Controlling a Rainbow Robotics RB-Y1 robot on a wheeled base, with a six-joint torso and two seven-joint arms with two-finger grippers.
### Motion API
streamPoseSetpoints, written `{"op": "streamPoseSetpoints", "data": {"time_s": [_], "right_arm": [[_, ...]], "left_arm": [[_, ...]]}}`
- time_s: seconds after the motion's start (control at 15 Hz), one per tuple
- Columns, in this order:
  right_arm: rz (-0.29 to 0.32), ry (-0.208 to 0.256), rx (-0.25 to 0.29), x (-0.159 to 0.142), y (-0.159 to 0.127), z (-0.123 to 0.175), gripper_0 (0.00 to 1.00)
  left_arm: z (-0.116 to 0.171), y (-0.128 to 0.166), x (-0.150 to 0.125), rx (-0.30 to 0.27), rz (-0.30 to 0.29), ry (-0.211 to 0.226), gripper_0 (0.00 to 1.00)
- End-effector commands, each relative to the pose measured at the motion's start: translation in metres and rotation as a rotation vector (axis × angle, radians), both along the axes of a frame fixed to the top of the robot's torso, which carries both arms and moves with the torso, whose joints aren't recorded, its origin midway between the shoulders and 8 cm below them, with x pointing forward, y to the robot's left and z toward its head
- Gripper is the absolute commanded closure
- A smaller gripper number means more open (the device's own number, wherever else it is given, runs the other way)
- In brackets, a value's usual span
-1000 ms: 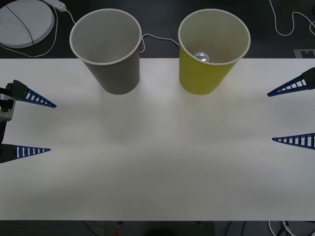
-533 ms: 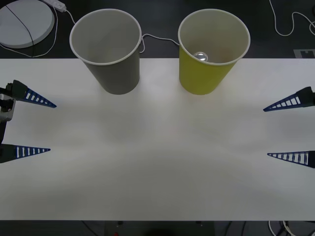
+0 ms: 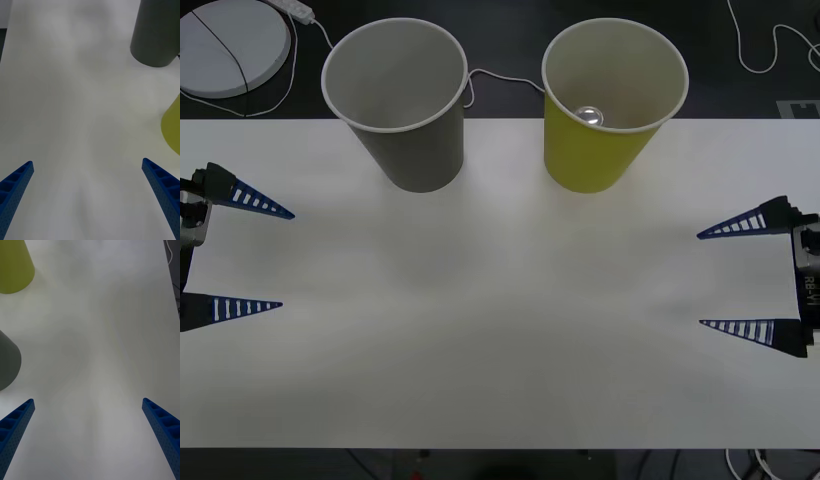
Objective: Put the can into the green bin and the plastic bottle into the gray bin
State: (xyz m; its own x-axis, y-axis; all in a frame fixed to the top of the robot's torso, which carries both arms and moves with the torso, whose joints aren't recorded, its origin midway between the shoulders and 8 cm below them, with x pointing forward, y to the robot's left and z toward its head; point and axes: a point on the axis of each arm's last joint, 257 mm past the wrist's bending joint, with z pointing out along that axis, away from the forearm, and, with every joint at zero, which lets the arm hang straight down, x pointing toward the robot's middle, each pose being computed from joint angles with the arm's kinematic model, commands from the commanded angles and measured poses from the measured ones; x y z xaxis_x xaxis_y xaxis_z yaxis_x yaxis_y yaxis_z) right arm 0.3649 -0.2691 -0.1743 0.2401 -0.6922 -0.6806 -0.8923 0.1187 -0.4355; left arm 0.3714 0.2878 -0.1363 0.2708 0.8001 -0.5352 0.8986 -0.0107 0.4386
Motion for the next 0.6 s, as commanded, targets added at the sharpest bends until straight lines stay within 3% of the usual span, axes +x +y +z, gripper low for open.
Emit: {"op": "streamPoseSetpoints", "data": {"time_s": [0.07, 0.6], "right_arm": [[-0.013, -0.014, -0.003, 0.0034, 0.0042, -0.0058, 0.00], [-0.014, -0.019, 0.000, 0.0040, 0.0068, -0.0064, 0.00]], "left_arm": [[0.0000, 0.0000, 0.0000, 0.000, 0.000, 0.000, 0.00], [0.0000, 0.0000, 0.0000, 0.000, 0.000, 0.000, 0.00]]}}
